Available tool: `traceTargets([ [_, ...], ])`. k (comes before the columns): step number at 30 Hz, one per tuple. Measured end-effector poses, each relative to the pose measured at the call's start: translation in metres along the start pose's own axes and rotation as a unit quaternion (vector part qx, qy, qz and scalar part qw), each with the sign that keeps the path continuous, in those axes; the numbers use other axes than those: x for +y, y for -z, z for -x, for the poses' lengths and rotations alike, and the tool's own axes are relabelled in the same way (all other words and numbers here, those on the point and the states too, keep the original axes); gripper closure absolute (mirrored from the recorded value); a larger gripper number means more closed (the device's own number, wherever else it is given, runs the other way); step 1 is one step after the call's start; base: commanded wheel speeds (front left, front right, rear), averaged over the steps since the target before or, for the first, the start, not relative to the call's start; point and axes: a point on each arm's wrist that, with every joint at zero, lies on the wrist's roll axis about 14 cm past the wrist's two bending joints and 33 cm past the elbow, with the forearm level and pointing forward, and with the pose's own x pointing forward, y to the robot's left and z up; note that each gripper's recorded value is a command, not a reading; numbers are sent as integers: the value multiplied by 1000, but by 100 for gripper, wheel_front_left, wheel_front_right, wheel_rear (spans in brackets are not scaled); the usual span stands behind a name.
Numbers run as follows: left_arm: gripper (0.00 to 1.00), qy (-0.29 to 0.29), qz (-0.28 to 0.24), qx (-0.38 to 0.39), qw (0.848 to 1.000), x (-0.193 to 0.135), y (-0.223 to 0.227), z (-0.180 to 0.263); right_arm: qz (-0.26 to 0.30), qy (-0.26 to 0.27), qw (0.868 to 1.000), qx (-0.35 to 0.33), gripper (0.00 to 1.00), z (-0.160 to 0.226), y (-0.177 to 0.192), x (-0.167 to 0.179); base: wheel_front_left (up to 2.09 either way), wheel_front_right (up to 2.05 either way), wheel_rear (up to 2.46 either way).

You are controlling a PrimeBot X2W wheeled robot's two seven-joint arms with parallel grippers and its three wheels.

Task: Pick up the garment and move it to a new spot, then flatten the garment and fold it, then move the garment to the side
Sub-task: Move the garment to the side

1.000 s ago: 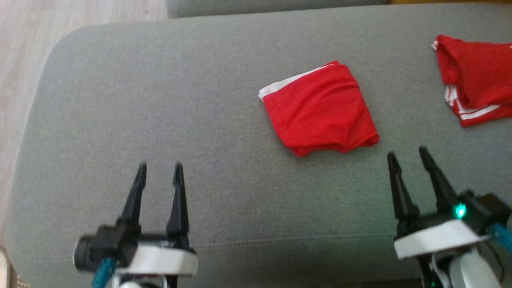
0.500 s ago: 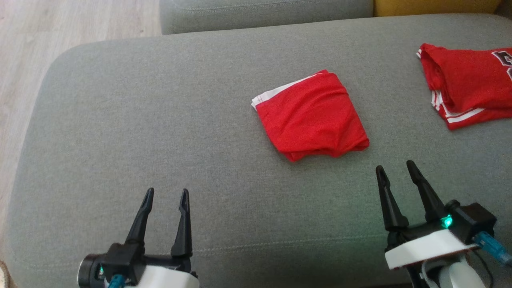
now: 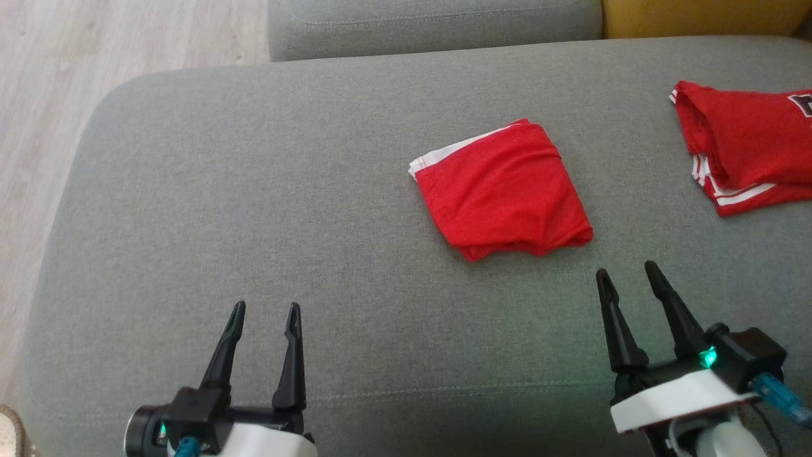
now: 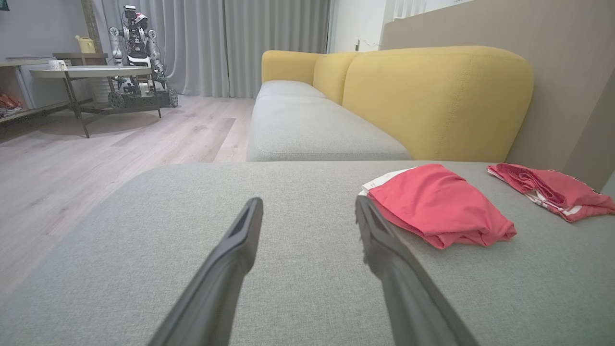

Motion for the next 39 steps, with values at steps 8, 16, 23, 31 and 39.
traceTargets([
  [8,0,-5,-1,-1,1000,3,-1,2,-1,-8,1000,1,0,-3,1,5,0,0,0],
  [16,0,-6,-4,5,1000,5,3,6,-3,-12,1000,12,0,-8,9,7,0,0,0],
  [23,0,5,-7,32,999,1,18,3,7,3,999,52,0,-51,38,-10,0,0,0],
  [31,0,6,-7,36,999,5,24,-13,73,-3,991,109,0,-118,65,-40,0,0,0],
  [39,0,19,12,53,998,2,36,-27,79,-25,978,190,0,-163,104,-42,0,0,0],
])
